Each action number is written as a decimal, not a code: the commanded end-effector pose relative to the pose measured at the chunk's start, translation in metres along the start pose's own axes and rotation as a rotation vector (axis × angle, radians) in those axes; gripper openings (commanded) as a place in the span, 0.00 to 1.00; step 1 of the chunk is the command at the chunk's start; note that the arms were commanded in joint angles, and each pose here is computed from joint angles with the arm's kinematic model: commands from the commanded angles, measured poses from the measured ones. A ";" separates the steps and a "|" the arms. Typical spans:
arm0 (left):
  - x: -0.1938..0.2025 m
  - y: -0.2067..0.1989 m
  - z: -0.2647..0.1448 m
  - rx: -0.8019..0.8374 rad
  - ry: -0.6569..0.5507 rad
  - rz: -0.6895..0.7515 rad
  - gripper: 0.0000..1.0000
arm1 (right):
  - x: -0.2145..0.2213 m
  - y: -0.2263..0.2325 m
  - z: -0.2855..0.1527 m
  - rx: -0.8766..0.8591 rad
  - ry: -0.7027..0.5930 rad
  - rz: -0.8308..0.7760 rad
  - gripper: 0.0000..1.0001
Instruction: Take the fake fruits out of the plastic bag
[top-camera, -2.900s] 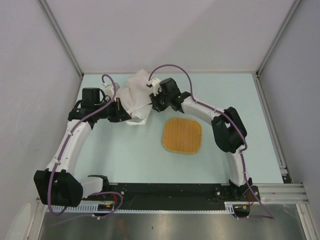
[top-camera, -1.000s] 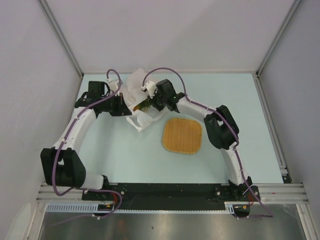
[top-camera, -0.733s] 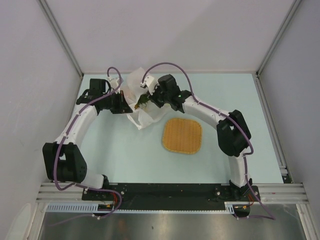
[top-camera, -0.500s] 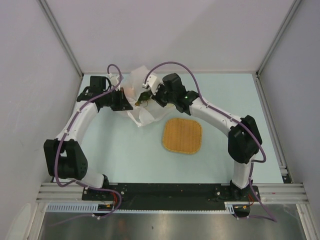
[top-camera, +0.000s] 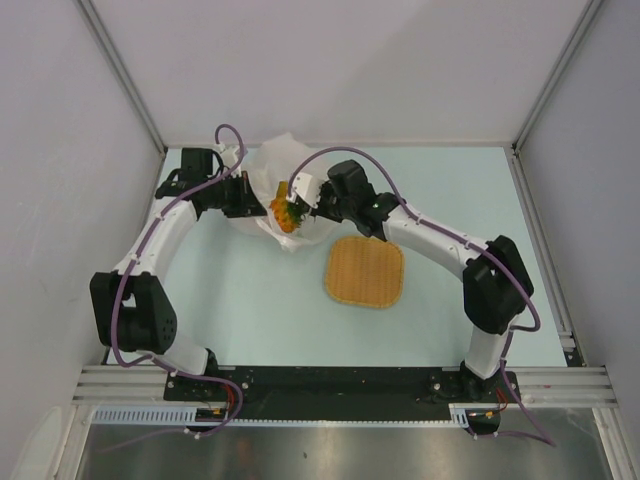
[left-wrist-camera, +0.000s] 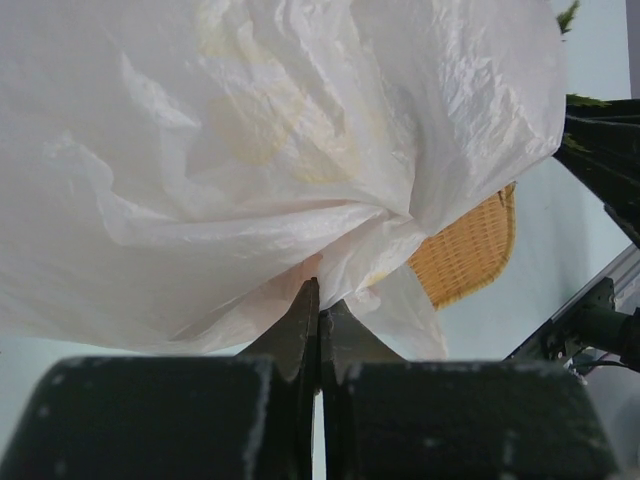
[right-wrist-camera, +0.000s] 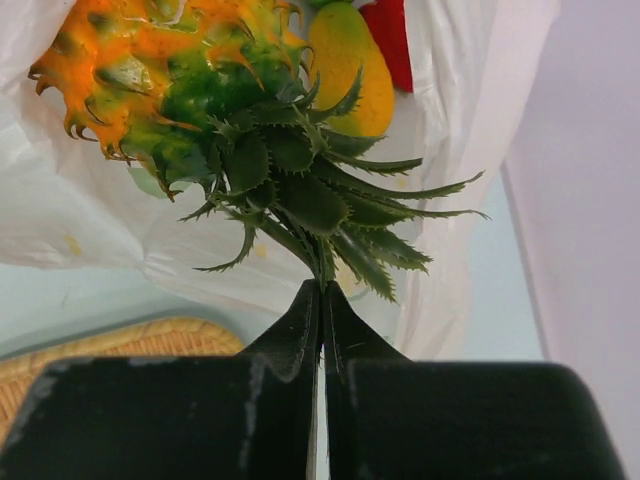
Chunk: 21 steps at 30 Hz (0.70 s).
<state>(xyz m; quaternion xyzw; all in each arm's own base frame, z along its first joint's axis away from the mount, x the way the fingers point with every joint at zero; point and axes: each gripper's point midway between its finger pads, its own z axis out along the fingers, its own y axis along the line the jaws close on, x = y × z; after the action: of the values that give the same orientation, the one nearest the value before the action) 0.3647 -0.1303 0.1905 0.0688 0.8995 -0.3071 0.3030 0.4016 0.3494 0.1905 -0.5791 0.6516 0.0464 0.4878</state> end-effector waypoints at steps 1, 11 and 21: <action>-0.016 -0.008 -0.002 0.035 -0.043 0.008 0.00 | -0.035 -0.042 -0.036 0.122 -0.085 -0.112 0.00; -0.010 -0.002 0.002 0.018 -0.030 -0.002 0.00 | -0.020 -0.057 -0.080 0.168 -0.068 -0.261 0.00; -0.009 -0.001 0.004 0.016 -0.020 -0.010 0.00 | 0.009 -0.037 -0.114 0.161 -0.035 -0.515 0.00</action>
<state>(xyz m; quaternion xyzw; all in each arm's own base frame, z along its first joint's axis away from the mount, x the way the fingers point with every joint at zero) 0.3683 -0.1310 0.1873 0.0644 0.8998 -0.3084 0.3018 0.3808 0.2725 0.2380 -0.6548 0.5462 -0.0731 0.5173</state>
